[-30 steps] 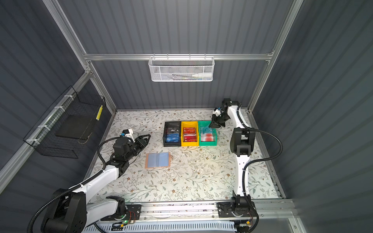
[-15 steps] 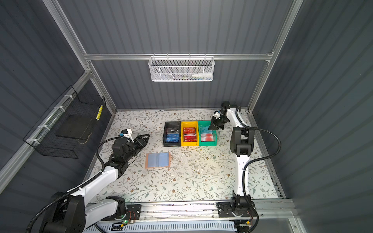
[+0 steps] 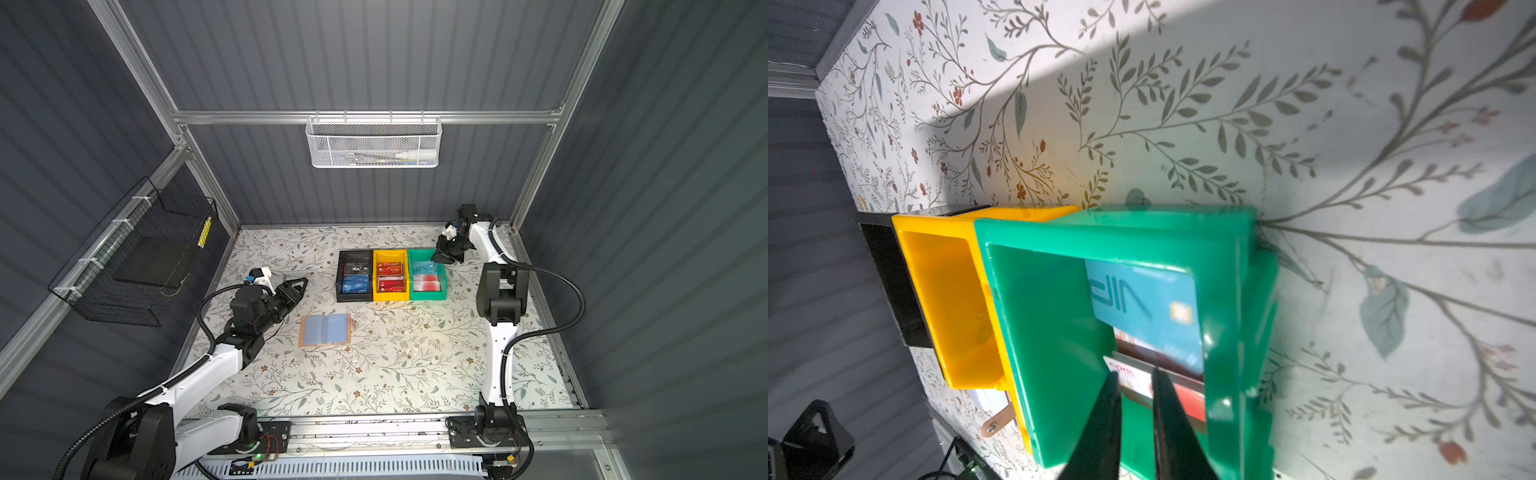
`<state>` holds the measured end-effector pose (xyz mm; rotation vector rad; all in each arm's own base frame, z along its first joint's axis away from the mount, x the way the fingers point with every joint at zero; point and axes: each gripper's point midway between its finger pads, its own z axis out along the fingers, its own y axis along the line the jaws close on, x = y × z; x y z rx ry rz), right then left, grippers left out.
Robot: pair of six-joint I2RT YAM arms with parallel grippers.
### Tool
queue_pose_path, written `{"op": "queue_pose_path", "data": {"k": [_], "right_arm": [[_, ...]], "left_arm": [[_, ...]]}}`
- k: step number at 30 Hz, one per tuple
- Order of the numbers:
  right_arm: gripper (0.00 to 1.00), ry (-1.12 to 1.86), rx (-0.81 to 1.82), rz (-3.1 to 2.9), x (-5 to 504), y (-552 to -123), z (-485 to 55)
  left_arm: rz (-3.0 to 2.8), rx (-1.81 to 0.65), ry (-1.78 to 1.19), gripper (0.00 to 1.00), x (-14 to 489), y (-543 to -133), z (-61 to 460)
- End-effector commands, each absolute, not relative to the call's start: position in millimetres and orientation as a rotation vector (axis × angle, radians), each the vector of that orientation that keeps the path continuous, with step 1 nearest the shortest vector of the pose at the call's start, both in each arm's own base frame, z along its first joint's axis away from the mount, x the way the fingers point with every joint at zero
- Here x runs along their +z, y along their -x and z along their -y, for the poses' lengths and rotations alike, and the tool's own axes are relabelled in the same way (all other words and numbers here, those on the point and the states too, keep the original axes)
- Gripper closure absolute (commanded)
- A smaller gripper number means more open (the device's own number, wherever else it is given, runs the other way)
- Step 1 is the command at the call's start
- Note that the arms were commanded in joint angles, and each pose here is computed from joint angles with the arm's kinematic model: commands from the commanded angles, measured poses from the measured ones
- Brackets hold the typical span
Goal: Take the credit cards out of the card holder
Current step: Place the credit card in the storage box.
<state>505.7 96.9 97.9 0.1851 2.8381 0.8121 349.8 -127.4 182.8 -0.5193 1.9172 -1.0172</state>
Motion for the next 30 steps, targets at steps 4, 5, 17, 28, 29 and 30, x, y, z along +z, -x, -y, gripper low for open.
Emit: {"op": "queue_pose_path", "data": {"k": [4, 5, 17, 28, 29, 30], "right_arm": [[0.79, -0.139, 0.725, -2.816, 117, -500, -91], [0.79, -0.120, 0.716, -2.815, 119, -499, -92], [0.84, 0.176, 0.435, -2.707, 130, -436, -108], [0.01, 0.085, 0.462, -2.265, 190, -376, -76], [0.01, 0.056, 0.449, -2.235, 193, -373, -68], [0.01, 0.028, 0.427, -2.211, 193, -371, -59]], "left_arm": [[-1.920, -1.003, 0.524, 0.52, 179, -347, 124], [-1.920, -1.003, 0.524, 0.52, 179, -347, 124], [-2.074, -0.789, 0.508, 0.49, 158, -334, 106], [-2.064, -0.179, 0.344, 0.23, 206, -319, 38], [-2.047, -0.115, 0.346, 0.02, 211, -317, 28], [-2.031, -0.061, 0.343, 0.00, 214, -315, 21]]}}
